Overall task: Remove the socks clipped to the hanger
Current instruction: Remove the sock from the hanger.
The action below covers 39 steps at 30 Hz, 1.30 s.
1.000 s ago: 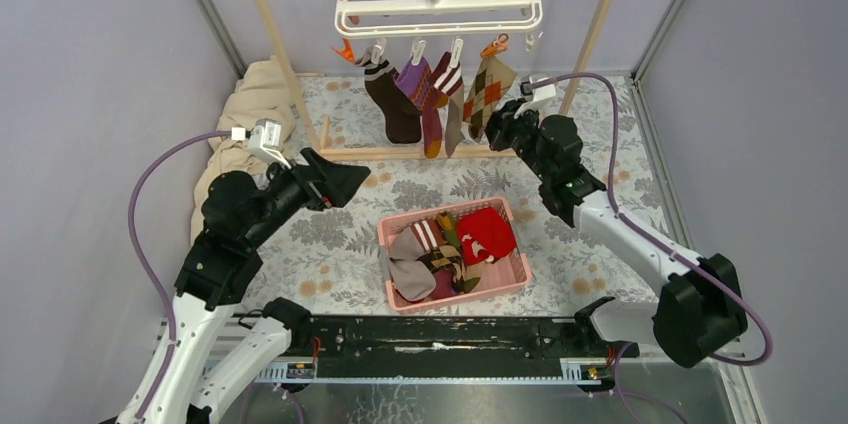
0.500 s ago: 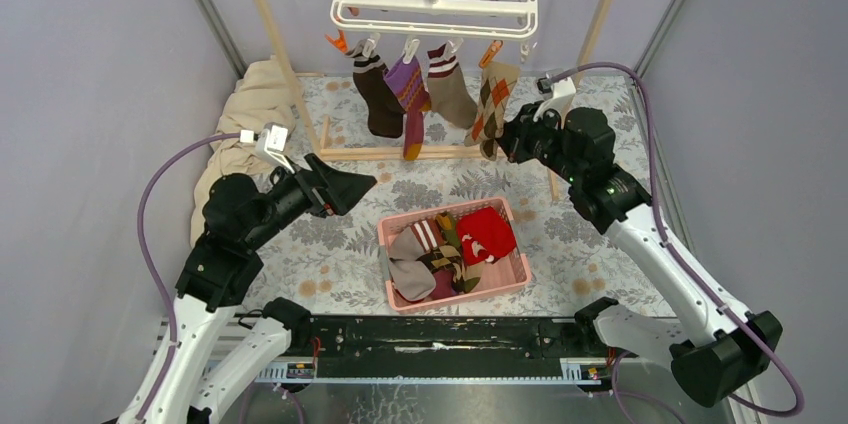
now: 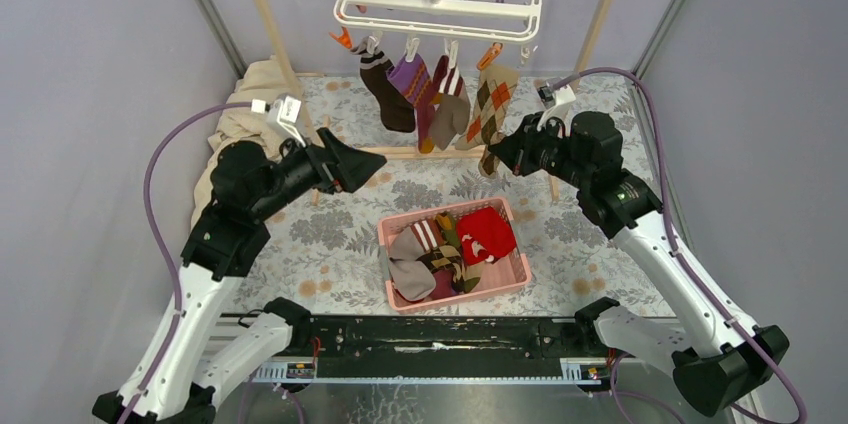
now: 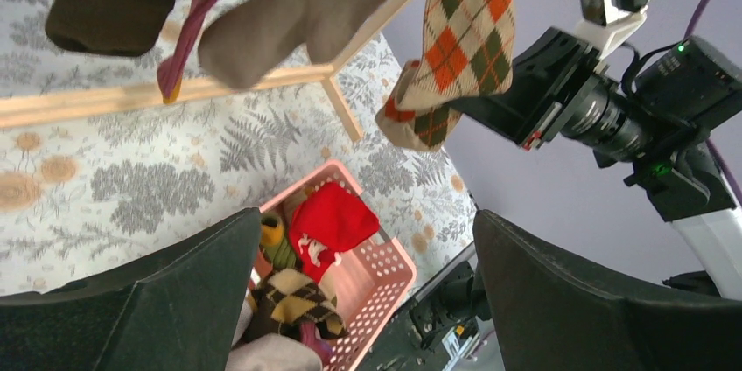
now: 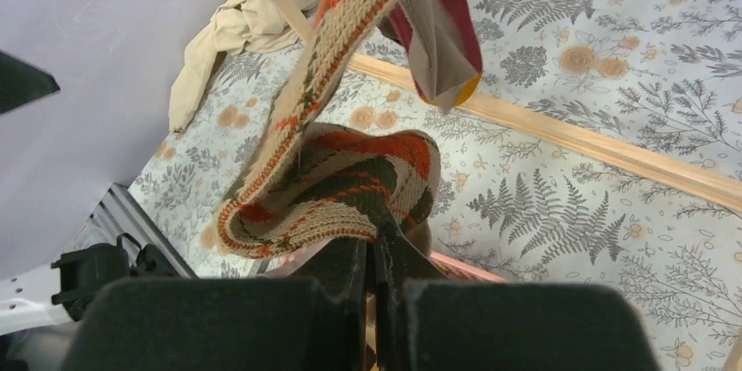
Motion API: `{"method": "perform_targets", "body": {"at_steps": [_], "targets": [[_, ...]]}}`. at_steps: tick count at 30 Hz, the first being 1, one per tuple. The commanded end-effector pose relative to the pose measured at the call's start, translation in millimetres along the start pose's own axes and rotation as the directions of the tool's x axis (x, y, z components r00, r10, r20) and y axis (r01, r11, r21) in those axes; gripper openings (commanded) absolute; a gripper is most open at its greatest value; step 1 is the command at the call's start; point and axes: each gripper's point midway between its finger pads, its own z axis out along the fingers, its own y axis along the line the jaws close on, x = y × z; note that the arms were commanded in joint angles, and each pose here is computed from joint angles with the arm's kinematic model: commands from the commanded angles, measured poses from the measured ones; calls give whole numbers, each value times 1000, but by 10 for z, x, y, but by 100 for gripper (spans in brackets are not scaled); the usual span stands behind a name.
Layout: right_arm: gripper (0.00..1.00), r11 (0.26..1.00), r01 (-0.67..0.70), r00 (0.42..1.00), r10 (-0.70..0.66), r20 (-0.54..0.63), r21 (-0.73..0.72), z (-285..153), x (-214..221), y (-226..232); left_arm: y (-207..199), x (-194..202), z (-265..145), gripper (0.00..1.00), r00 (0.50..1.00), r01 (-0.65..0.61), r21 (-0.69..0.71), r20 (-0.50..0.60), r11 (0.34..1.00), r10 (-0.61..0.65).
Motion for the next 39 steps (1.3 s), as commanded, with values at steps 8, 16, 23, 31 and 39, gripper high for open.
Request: {"method": "perform_targets", "body": {"at_steps": [8, 16, 23, 31, 39], "targets": [[0, 990, -47, 998, 53, 38, -133, -248, -280, 283, -437, -277, 527, 99, 985, -162, 150, -33, 975, 168], [0, 941, -116, 992, 124, 5, -318, -288, -327, 603, -596, 461, 834, 99, 975, -167, 230, -105, 959, 195], [0, 879, -178, 982, 190, -18, -443, -266, -343, 788, -643, 566, 996, 99, 968, -212, 238, -79, 948, 237], [0, 803, -249, 964, 258, -62, -541, -228, -317, 909, -655, 561, 1072, 99, 967, -233, 258, -44, 938, 252], [0, 748, -299, 948, 306, -92, -593, -214, -293, 958, -643, 607, 1231, 99, 966, -232, 266, -46, 936, 253]]}}
